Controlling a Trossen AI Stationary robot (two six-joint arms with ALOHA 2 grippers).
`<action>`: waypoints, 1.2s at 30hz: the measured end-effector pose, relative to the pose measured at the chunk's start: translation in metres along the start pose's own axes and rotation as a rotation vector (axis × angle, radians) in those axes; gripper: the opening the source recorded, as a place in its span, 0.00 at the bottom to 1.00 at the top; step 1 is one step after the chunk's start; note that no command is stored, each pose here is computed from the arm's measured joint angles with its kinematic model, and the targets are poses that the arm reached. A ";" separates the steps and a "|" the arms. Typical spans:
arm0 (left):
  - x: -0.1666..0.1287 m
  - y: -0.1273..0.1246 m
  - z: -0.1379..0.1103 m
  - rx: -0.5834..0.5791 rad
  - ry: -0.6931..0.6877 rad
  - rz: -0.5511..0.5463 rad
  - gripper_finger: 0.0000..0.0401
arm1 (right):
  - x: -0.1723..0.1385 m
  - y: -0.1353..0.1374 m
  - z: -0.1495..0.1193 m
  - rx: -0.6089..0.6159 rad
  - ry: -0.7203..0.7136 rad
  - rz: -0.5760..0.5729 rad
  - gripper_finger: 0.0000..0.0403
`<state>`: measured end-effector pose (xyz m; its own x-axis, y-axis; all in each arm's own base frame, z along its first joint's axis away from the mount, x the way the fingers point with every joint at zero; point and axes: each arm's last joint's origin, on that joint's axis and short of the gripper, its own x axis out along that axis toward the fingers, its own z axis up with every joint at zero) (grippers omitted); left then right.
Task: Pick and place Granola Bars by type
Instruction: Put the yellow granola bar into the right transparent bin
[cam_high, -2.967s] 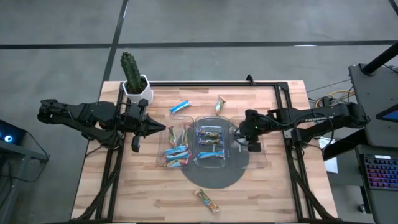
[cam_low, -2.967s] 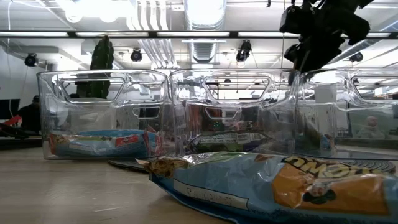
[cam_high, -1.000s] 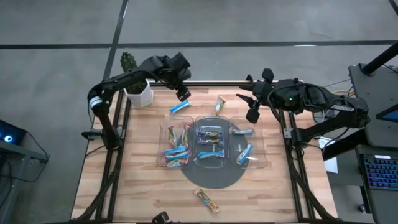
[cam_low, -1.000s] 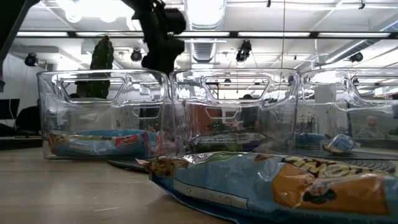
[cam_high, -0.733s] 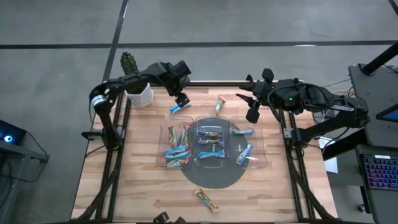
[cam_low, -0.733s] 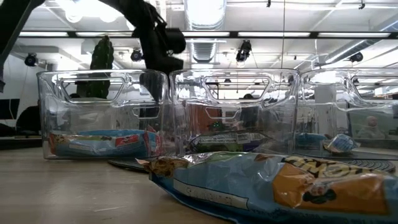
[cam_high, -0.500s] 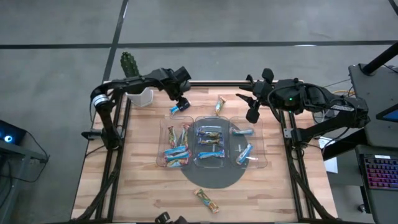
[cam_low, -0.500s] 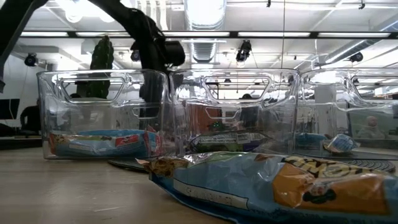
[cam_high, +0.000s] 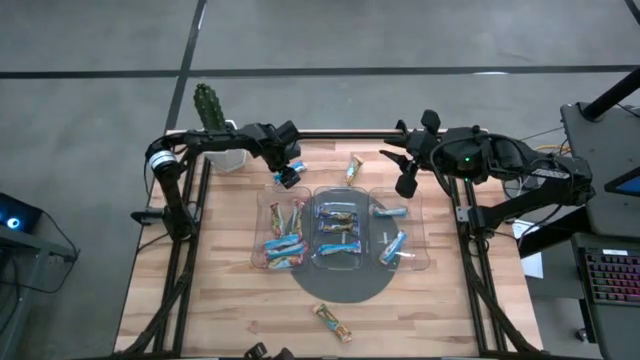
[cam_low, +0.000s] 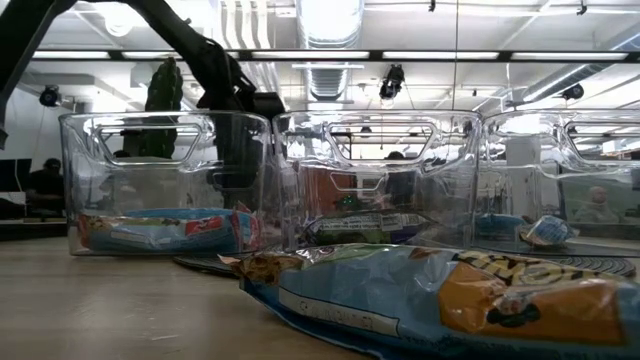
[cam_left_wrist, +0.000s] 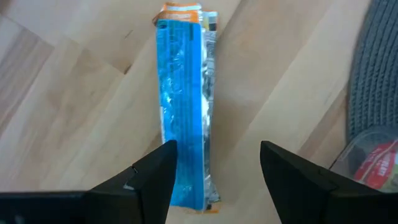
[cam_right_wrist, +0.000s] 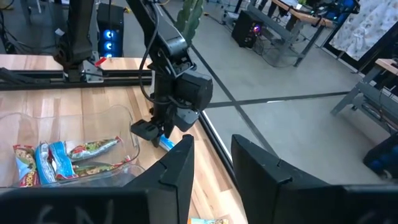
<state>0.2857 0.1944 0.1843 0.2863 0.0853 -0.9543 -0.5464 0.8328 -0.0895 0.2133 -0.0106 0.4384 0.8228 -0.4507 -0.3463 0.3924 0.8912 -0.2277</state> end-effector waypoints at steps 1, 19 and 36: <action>0.001 0.001 -0.001 -0.002 0.000 0.003 0.53 | 0.000 0.000 0.000 0.000 0.000 0.000 0.24; -0.008 0.008 0.013 -0.065 -0.080 0.051 0.53 | 0.000 0.000 0.000 0.000 0.001 -0.001 0.22; -0.052 0.032 0.033 0.293 -0.073 0.053 0.53 | 0.000 0.000 0.000 0.050 0.000 -0.001 0.20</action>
<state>0.2798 0.2345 0.2408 0.3248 0.1634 -0.9315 -0.3146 0.9475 0.0565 0.2134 -0.0107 0.4383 0.8223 -0.4516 -0.3463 0.4133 0.8922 -0.1821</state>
